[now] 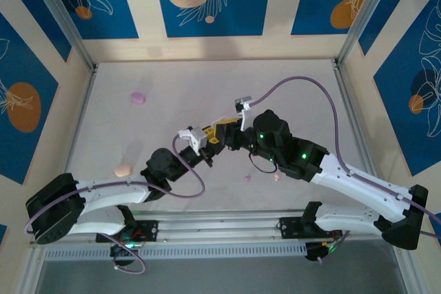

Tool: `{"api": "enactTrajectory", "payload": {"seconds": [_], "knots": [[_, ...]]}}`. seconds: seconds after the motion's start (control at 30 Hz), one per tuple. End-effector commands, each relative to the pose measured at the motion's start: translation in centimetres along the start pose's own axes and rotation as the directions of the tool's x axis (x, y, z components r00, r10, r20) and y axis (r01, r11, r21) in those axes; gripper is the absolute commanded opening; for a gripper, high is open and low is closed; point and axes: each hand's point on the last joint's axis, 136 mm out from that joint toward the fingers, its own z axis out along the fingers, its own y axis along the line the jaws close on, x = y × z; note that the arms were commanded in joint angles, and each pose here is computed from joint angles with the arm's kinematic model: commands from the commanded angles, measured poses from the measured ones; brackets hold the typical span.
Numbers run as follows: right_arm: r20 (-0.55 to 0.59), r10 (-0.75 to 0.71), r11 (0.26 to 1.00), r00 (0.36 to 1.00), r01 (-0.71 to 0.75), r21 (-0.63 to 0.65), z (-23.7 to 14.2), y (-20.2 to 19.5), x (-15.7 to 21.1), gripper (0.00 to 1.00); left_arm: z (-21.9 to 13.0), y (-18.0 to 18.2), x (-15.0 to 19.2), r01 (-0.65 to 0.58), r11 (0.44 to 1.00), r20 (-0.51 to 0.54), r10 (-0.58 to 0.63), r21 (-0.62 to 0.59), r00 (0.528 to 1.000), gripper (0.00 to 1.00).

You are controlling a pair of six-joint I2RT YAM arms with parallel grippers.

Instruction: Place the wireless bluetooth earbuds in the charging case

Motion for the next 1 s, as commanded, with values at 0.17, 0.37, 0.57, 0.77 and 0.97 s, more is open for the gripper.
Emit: {"api": "enactTrajectory", "payload": {"seconds": [0.17, 0.37, 0.57, 0.77, 0.97], "knots": [[-0.057, -0.066, 0.997, 0.996, 0.068, 0.039, -0.1, -0.5, 0.9, 0.29, 0.2, -0.4, -3.6, 0.022, 1.000, 0.121, -0.023, 0.003, 0.992, 0.19], [-0.066, -0.079, 0.995, 0.995, 0.083, 0.051, -0.3, -0.7, 0.9, 0.31, 0.2, -0.5, -3.6, 0.019, 1.000, 0.121, -0.020, 0.007, 0.992, 0.19], [-0.082, -0.086, 0.994, 0.993, 0.091, 0.054, -0.3, -0.7, 0.9, 0.33, 0.1, -0.6, -3.5, 0.017, 1.000, 0.118, -0.019, 0.016, 0.993, 0.19], [-0.078, -0.080, 0.995, 0.994, 0.084, 0.050, -0.5, -0.5, 0.7, 0.34, 0.0, -0.6, -3.5, 0.013, 1.000, 0.115, -0.015, 0.014, 0.993, 0.19], [-0.062, -0.070, 0.997, 0.996, 0.071, 0.012, -1.2, 0.5, -0.3, 0.37, -0.2, -0.5, -3.1, 0.005, 1.000, 0.100, -0.006, 0.009, 0.995, 0.19]]}}
